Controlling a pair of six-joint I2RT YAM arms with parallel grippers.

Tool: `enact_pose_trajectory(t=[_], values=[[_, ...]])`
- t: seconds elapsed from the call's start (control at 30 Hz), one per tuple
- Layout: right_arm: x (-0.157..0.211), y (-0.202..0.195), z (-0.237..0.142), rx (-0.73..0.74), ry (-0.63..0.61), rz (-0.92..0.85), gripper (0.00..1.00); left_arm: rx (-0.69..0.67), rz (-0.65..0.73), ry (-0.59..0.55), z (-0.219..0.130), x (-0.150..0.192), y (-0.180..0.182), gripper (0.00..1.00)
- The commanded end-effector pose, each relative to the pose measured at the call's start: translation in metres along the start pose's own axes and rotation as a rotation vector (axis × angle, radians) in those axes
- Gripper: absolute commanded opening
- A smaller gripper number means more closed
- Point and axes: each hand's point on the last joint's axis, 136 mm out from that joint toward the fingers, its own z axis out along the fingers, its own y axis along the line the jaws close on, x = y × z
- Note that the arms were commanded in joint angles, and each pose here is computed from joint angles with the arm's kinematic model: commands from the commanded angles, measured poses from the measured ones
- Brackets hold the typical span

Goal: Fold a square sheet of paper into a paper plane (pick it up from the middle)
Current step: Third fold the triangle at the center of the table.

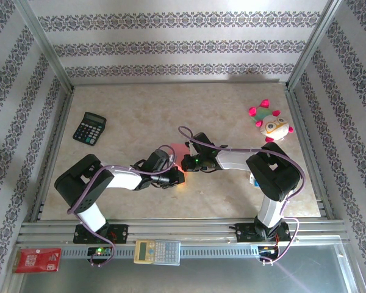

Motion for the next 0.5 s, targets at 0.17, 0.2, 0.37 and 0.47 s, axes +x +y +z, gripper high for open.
enact_pose_trajectory(t=[0.17, 0.2, 0.37, 0.47], values=[[0.025, -0.036, 0.009, 0.112, 0.078, 0.038, 0.0, 0.034, 0.021, 0.038, 0.005, 0.005, -0.011, 0.13], [0.026, -0.036, 0.009, 0.113, 0.08, 0.039, 0.0, 0.03, 0.019, 0.049, 0.007, 0.007, -0.009, 0.12], [0.026, -0.038, 0.009, 0.12, 0.081, 0.04, 0.0, -0.042, -0.001, 0.101, 0.012, 0.019, 0.011, 0.09], [0.027, -0.04, 0.011, 0.123, 0.085, 0.043, 0.0, -0.061, 0.012, 0.101, 0.008, 0.02, 0.012, 0.08]])
